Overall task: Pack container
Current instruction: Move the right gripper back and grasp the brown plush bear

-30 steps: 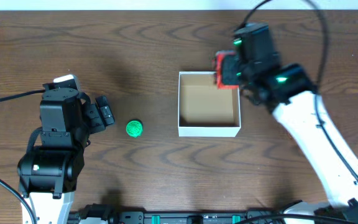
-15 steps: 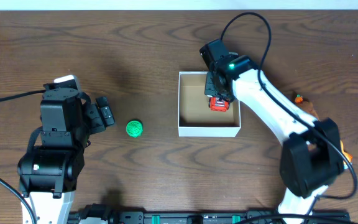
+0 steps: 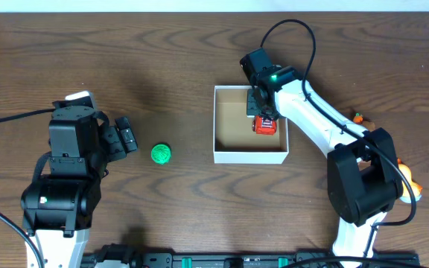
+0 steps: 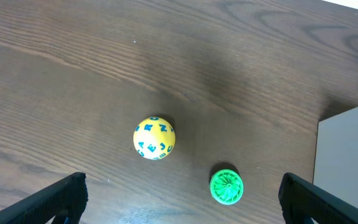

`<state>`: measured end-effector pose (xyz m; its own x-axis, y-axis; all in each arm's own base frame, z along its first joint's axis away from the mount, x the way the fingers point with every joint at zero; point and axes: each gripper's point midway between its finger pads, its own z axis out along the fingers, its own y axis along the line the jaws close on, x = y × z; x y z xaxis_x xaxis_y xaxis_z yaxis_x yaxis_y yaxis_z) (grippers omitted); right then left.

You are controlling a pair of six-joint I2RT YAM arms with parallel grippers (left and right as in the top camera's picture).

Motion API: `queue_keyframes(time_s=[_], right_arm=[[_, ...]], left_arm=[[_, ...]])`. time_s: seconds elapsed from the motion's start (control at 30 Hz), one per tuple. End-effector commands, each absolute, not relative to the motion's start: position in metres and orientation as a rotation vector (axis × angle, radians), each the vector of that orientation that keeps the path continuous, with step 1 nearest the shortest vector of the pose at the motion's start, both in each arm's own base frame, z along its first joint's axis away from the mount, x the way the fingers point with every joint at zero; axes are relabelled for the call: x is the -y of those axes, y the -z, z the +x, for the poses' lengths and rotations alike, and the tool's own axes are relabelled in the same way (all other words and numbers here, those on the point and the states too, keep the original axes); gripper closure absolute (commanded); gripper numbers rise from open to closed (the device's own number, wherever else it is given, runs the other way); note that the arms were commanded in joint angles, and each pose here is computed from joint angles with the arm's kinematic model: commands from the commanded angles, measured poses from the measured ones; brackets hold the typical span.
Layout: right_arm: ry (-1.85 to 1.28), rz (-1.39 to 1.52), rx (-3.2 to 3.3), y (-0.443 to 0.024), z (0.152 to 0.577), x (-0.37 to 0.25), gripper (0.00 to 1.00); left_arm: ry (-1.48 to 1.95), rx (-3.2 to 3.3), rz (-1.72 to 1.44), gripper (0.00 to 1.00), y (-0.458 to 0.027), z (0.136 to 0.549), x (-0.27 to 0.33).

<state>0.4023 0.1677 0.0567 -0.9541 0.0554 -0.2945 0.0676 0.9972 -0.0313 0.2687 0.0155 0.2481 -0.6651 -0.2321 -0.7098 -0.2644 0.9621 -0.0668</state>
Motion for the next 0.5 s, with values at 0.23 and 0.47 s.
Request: queue_keyframes(time_s=[0.23, 0.47], right_arm=[[0.002, 0.053, -2.528, -0.215, 0.448, -0.135, 0.14], [0.187, 0.243, -2.52, -0.262, 0.421, 0.011, 0.09]], left_arm=[[-0.059, -2.305, -0.371, 0.02, -0.254, 0.27, -0.018], [-0.059, -2.306, -0.371, 0.02, -0.254, 0.27, -0.018]])
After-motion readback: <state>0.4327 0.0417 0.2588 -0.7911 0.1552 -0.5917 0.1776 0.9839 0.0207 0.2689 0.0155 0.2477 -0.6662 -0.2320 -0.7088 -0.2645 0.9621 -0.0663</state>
